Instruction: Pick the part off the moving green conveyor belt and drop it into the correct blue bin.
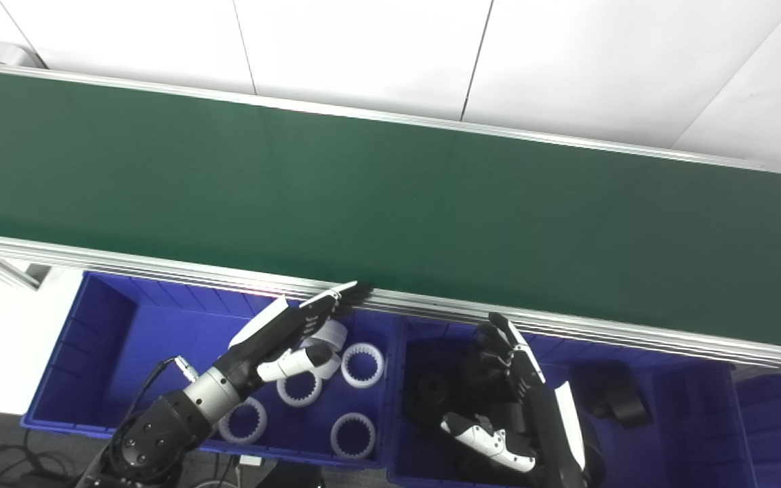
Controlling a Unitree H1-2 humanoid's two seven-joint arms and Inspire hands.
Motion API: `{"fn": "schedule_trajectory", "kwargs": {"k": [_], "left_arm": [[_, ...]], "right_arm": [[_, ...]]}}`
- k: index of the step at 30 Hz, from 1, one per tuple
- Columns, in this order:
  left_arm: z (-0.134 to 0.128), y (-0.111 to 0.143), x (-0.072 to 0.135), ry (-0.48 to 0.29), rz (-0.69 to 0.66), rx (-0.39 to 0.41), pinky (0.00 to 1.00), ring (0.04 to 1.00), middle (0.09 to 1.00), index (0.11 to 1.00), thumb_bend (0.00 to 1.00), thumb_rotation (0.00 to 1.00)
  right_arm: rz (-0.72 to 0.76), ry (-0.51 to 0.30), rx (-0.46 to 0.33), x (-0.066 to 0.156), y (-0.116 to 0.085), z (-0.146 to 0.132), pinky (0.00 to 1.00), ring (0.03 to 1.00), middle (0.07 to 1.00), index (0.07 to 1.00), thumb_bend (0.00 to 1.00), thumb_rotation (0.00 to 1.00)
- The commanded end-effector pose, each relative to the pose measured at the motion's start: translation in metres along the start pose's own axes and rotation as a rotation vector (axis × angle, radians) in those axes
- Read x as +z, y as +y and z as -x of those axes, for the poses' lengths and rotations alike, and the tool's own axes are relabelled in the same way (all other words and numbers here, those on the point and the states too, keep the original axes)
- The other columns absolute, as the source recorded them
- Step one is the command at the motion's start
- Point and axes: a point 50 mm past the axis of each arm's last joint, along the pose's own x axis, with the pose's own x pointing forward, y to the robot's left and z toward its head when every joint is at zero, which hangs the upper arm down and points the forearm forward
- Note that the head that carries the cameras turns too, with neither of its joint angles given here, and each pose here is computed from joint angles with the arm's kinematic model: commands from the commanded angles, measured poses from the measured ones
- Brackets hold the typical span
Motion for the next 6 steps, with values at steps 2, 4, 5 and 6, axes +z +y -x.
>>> {"fn": "schedule_trajectory", "kwargs": {"k": [2, 4, 5, 6], "left_arm": [[0.0024, 0.0042, -0.0001, -0.032, 0.017, 0.006, 0.97, 0.969, 0.951, 0.923, 0.76, 0.83], [0.0034, 0.0042, -0.0034, -0.031, 0.036, 0.008, 0.96, 0.963, 0.949, 0.92, 0.77, 0.82], [0.0038, 0.0044, -0.0045, -0.03, 0.042, 0.009, 0.95, 0.962, 0.949, 0.919, 0.77, 0.82], [0.004, 0.0046, -0.0054, -0.03, 0.045, 0.012, 0.95, 0.961, 0.949, 0.918, 0.77, 0.81]], "right_arm": [[-0.004, -0.02, -0.008, 0.0077, -0.0001, -0.0005, 0.79, 0.857, 0.878, 0.917, 0.82, 0.44], [0.001, -0.018, -0.007, 0.0069, 0.0, -0.0006, 0.79, 0.855, 0.878, 0.916, 0.81, 0.43], [0.002, -0.016, -0.008, 0.0066, 0.0002, -0.0006, 0.79, 0.856, 0.878, 0.917, 0.81, 0.43], [0.002, -0.015, -0.009, 0.0063, 0.0003, -0.0006, 0.8, 0.856, 0.877, 0.915, 0.81, 0.43]]}}
